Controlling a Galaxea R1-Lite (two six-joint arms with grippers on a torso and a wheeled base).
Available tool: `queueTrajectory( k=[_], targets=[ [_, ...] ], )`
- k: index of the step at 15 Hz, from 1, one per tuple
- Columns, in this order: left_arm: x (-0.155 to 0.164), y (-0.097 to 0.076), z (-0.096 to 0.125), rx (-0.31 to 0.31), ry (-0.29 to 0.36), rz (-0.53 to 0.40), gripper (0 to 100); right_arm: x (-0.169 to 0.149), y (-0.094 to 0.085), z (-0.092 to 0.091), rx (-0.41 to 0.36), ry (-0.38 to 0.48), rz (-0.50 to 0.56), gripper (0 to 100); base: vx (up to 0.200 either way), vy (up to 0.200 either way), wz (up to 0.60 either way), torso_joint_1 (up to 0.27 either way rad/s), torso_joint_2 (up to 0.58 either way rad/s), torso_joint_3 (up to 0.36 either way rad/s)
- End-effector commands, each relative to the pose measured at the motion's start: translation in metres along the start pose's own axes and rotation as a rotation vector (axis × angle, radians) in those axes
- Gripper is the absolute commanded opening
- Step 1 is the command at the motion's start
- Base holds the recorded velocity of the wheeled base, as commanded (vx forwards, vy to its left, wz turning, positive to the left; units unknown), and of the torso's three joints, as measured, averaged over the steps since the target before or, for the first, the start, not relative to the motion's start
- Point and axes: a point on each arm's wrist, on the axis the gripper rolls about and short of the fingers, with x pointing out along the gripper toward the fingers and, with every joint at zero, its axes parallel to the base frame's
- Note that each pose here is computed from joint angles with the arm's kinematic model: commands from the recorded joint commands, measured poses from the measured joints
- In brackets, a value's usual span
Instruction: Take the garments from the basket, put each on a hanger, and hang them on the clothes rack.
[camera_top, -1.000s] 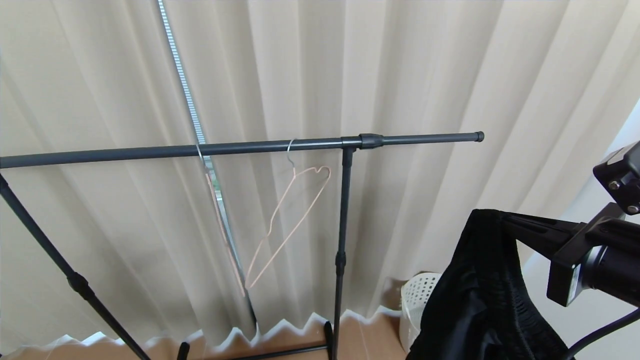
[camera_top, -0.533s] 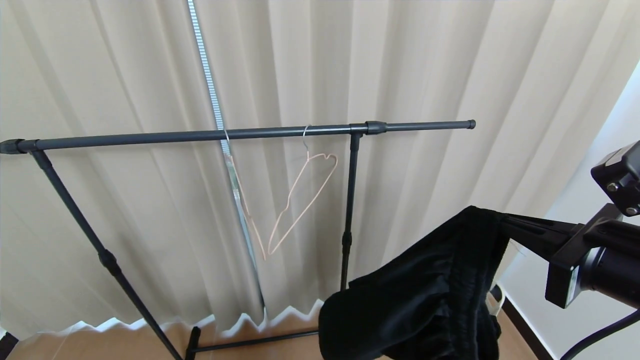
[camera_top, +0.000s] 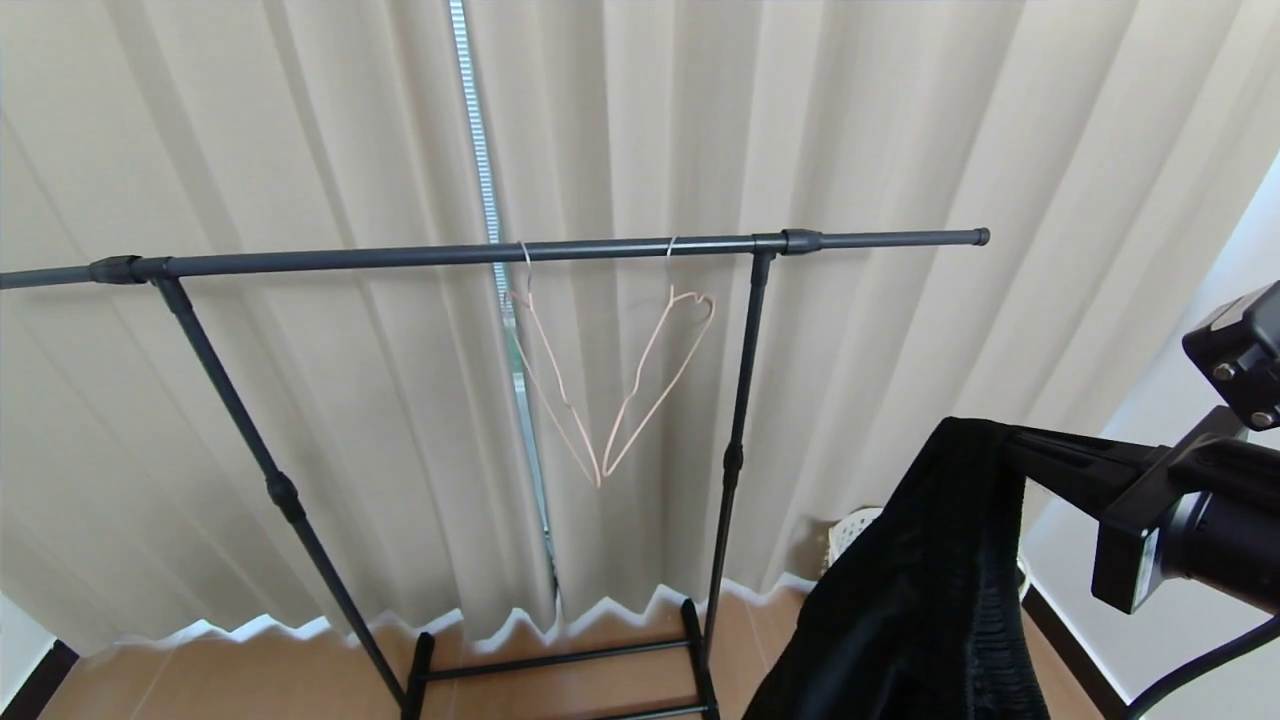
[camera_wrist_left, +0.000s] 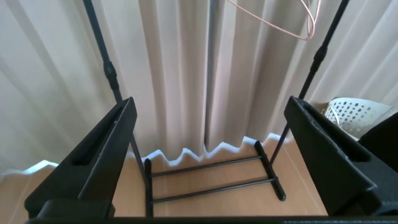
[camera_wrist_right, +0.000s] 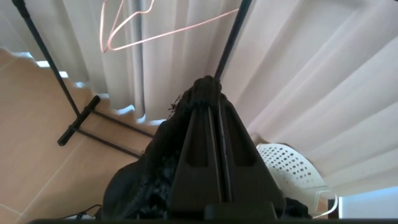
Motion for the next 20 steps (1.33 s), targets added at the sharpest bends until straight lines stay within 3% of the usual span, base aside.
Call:
queueTrajectory(
  k=[1,3,18,19,20],
  targets=[
    [0.0001,0.0,0.0001,0.0,0.002,0.0,100,0.0002,0.0001,0.0,-0.001,0.0,0.001,0,-0.2,0.0,0.0,-0.007,0.0,0.002],
    [0.0001,0.0,0.0001,0.0,0.002,0.0,100,0.0002,0.0001,0.0,-0.001,0.0,0.001,0,-0.2,0.0,0.0,-0.005,0.0,0.002],
    [0.0002,-0.0002,0.0007,0.023,0.006,-0.019,100,0.0035,0.0017,-0.0052,-0.008,0.025,0.005,0,0.0,0.0,0.08,0.0,0.0,0.0],
    [0.0024,0.0,0.0019,0.02,0.041,-0.023,100,0.0034,0.0023,-0.0066,-0.03,0.031,0.006,0,0.0,0.0,0.0,0.0,0.0,0.0],
    [0.0093,0.0004,0.0042,0.005,0.135,-0.013,100,0.0035,0.0028,-0.0091,-0.063,0.039,0.004,0,0.0,0.0,0.0,0.0,0.0,0.0]
  ],
)
